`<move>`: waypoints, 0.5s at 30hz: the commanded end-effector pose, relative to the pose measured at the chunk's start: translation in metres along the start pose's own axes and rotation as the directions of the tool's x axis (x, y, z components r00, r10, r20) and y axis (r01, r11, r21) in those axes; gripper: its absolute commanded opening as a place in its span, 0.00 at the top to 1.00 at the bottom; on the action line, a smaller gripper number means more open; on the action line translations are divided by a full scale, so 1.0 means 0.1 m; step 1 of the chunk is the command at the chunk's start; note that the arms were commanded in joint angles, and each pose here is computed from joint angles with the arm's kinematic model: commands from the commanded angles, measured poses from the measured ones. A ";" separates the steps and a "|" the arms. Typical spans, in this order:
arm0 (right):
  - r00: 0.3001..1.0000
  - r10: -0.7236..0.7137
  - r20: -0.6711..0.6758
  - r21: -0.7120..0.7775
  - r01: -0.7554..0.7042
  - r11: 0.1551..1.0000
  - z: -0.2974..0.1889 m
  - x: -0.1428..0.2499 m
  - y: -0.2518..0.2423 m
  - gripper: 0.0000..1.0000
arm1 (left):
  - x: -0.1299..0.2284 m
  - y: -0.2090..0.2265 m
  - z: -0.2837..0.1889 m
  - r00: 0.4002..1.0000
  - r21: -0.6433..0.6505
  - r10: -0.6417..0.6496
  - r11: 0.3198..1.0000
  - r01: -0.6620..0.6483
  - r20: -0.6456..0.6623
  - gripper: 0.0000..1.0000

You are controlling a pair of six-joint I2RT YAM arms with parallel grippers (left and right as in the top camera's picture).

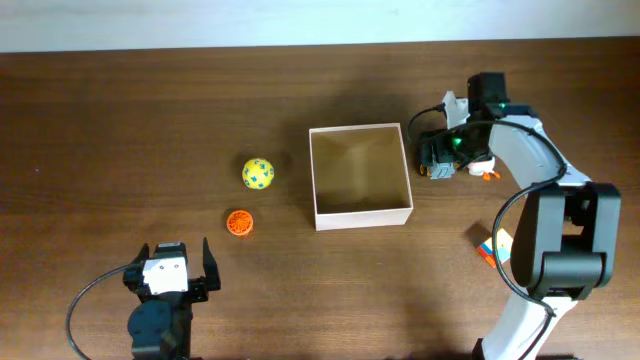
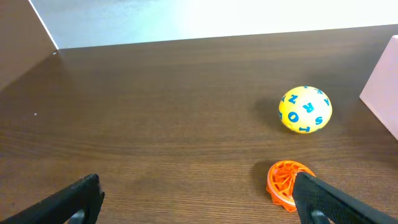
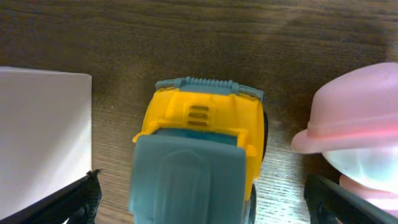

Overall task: Pack container
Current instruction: 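Lower the right gripper and close it on the toy truck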

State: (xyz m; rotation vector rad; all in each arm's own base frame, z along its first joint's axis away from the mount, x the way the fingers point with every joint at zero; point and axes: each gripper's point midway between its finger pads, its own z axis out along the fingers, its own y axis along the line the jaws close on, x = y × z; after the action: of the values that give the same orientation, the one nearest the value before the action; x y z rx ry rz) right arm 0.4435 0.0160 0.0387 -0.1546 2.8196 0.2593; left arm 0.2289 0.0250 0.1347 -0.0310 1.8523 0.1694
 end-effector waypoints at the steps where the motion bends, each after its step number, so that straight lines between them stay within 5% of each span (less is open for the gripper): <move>1: 1.000 0.004 0.005 -0.022 -0.004 1.000 0.08 0.03 0.05 0.01 | -0.01 -0.02 0.00 1.000 0.010 0.014 1.000 -0.014 0.010 0.01; 11: 1.000 0.004 0.002 -0.029 -0.004 1.000 0.26 0.09 0.02 0.01 | -0.01 -0.02 0.00 1.000 0.010 0.014 1.000 -0.014 0.010 0.01; 15: 1.000 0.010 -0.027 -0.032 -0.011 0.999 0.38 0.16 0.01 0.11 | -0.01 -0.02 0.00 1.000 0.010 0.014 1.000 -0.014 0.010 0.01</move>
State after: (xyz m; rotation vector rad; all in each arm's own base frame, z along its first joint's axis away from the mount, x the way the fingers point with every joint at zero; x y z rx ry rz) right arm 0.4468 0.0191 0.0202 -0.1492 2.7940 0.2830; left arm 0.2289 0.0250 0.1347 -0.0310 1.8523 0.1694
